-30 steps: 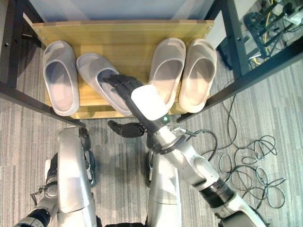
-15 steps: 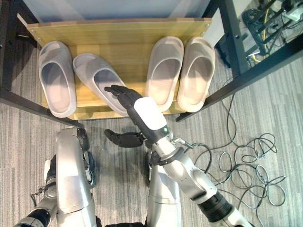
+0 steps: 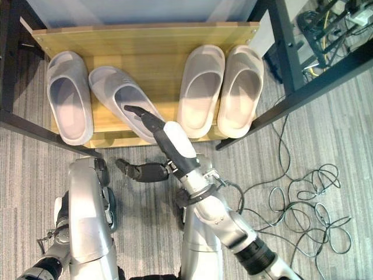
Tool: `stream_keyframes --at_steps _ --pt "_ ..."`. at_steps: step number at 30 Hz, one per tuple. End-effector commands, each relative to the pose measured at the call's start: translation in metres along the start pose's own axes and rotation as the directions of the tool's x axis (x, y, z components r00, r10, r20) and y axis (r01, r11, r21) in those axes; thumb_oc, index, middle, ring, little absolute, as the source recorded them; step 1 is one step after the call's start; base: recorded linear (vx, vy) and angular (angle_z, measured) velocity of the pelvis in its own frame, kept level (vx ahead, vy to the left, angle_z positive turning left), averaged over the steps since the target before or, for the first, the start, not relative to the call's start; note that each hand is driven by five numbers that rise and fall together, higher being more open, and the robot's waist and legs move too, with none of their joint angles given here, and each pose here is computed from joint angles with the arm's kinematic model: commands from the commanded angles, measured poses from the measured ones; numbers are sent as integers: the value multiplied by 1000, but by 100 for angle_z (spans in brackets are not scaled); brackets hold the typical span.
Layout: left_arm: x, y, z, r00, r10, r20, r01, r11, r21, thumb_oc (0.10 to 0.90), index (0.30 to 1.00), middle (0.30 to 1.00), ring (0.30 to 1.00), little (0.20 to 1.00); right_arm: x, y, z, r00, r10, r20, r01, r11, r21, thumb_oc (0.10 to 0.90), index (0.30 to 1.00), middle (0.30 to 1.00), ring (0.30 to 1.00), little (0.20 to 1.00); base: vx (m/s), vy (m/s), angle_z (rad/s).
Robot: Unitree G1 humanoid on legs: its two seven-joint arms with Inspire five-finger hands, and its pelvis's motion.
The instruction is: Arrange the slippers neatly on the shoe rack.
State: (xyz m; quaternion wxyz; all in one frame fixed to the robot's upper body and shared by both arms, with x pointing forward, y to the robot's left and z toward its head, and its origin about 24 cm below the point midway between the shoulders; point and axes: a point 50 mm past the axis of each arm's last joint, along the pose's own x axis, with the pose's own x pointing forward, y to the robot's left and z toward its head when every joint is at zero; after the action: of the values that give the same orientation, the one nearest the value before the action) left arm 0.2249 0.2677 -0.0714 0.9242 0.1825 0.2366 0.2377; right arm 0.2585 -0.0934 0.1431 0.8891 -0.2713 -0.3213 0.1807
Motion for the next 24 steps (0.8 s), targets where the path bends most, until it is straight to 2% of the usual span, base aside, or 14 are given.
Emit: stream_keyframes --at_steps 1,11,14,17,24 --pt "-9 -25 4 997 -67 36 68 998 -12 800 900 900 900 900 19 -23 54 948 -135 289 118 990 77 800 900 900 900 900 0 0 0" --pt "-7 -22 5 997 -64 35 65 998 -17 800 900 900 900 900 28 -27 37 968 -142 206 133 989 60 800 900 900 900 900 0 0 0" --pt "-6 -22 7 996 -74 42 74 997 -8 800 900 900 900 900 33 -25 31 975 -133 176 118 989 92 800 900 900 900 900 0 0 0" --pt "-5 -22 7 997 -76 34 76 997 7 800 900 900 900 900 42 -21 33 978 -113 175 79 979 188 800 900 900 900 900 0 0 0" --pt "-1 -22 13 996 -73 41 73 997 -2 800 900 900 900 900 56 -19 37 979 -101 179 51 963 265 800 900 900 900 900 0 0 0"
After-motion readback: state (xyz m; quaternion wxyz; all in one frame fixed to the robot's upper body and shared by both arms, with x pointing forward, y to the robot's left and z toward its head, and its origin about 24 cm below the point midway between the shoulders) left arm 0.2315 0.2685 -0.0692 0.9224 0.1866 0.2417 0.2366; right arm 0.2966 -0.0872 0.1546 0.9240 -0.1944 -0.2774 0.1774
